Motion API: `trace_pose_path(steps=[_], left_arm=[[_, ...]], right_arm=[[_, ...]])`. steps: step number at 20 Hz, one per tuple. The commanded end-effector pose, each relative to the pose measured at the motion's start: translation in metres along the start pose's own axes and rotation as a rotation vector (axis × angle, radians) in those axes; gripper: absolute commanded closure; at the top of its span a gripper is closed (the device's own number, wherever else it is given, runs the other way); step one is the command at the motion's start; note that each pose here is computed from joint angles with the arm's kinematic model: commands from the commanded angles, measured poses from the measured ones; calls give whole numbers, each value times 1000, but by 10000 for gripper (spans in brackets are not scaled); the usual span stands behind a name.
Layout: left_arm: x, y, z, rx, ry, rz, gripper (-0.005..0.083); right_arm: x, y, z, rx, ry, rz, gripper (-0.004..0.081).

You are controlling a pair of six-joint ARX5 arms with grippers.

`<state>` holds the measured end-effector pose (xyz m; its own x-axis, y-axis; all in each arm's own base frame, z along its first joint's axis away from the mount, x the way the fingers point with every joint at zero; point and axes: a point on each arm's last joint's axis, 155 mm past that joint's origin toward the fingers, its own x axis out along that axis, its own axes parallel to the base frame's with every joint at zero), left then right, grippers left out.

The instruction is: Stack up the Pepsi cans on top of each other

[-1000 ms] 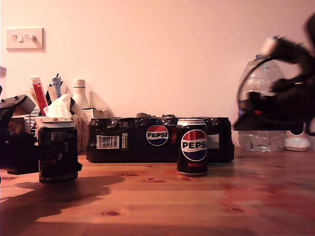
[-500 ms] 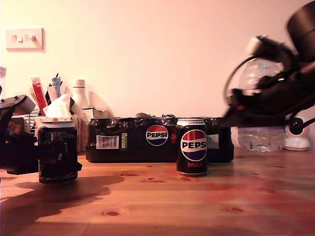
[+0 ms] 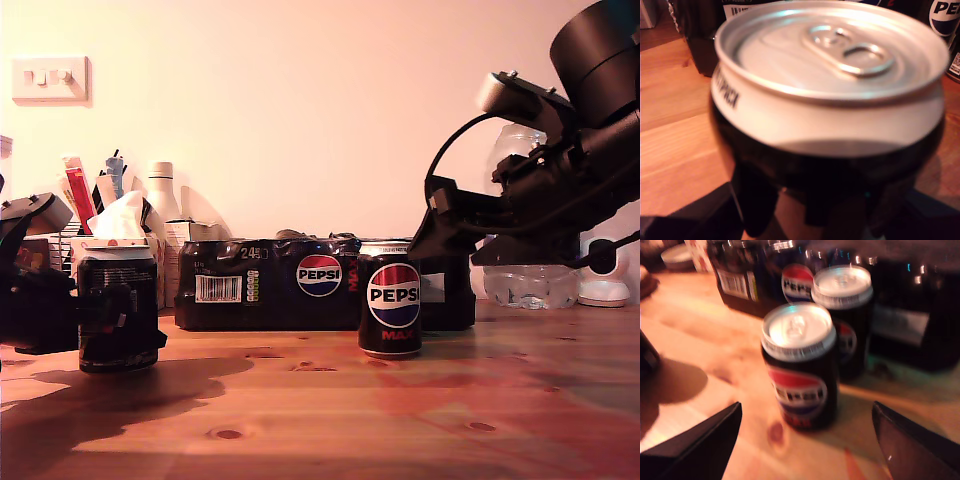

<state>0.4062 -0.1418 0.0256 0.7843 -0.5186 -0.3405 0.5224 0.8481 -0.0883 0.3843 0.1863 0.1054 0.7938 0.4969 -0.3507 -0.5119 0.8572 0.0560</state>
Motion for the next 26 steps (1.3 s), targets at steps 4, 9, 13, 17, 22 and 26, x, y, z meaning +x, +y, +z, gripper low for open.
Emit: trace_pose_path(steps=[4, 9, 13, 17, 22, 26], left_arm=[[0, -1, -5, 0, 7, -2, 440], [0, -1, -5, 6, 7, -2, 440], [0, -1, -5, 7, 7, -2, 440], [0, -1, -5, 7, 7, -2, 440], [0, -1, -5, 7, 6, -2, 440], [0, -1, -5, 6, 6, -3, 440]], right_arm=[[19, 6, -5, 3, -2, 50, 17], [45, 2, -1, -2, -31, 51, 17], [73, -1, -5, 0, -15, 62, 17], [91, -4, -16, 9, 26, 62, 17], [91, -4, -30, -11, 78, 62, 93], [92, 1, -27, -21, 69, 72, 409]])
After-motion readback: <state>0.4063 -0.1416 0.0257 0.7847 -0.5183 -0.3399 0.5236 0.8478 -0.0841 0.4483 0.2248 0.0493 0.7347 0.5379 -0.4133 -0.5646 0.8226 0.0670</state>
